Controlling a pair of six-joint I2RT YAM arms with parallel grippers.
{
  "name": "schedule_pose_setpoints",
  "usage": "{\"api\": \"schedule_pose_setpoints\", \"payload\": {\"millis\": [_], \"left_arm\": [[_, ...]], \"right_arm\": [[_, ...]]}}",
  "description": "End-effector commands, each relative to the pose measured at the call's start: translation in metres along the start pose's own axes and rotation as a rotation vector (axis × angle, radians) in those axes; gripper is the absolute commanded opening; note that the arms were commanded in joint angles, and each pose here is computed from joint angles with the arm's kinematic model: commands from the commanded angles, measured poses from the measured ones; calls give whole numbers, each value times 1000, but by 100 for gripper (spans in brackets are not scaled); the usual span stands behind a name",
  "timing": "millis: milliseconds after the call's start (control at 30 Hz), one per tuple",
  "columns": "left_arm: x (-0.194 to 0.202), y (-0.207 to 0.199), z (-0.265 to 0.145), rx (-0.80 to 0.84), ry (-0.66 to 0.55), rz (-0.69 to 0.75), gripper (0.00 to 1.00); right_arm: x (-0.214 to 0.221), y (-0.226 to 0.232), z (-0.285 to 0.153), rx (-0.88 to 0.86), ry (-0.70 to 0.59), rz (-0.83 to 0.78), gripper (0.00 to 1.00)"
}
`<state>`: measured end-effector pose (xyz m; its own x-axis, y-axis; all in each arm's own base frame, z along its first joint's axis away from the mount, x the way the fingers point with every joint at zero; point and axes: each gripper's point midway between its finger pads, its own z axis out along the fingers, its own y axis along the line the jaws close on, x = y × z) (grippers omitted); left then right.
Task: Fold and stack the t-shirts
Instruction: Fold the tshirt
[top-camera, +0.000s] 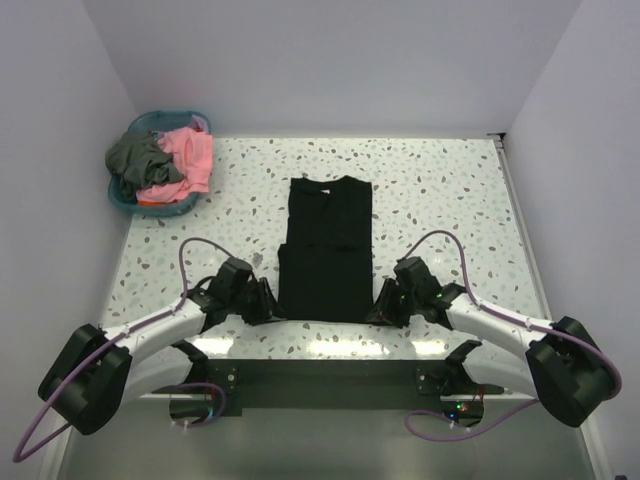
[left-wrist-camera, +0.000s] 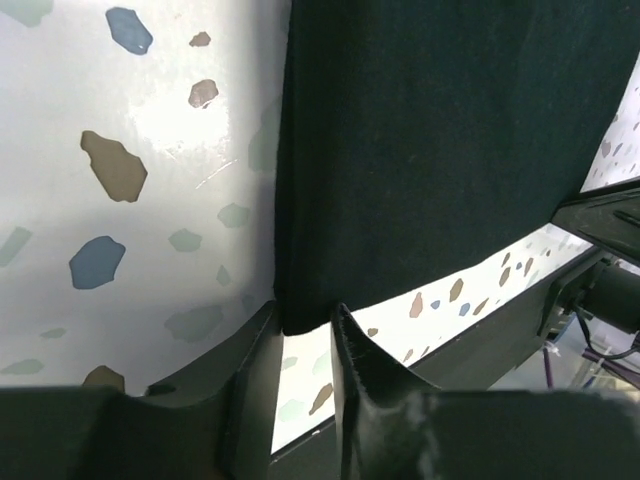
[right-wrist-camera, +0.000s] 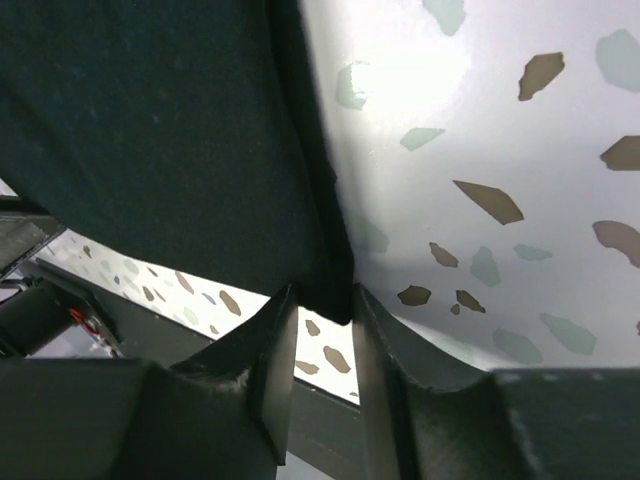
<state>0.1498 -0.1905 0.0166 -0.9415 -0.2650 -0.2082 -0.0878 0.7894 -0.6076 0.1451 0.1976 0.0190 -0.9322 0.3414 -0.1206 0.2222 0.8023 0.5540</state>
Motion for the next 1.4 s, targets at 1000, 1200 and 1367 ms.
{"api": "schedule_pose_setpoints", "payload": {"millis": [1000, 1200, 1367], "left_arm": [[-15, -87, -85, 28, -172, 180, 0], [-58, -115, -99, 21, -264, 230, 0], [-115, -130, -100, 62, -336, 232, 0]], "right_arm": [[-34, 54, -126, 1, -346, -472, 0], [-68, 82, -146, 64, -458, -527, 0], [-108, 121, -155, 79, -542, -553, 0]]}}
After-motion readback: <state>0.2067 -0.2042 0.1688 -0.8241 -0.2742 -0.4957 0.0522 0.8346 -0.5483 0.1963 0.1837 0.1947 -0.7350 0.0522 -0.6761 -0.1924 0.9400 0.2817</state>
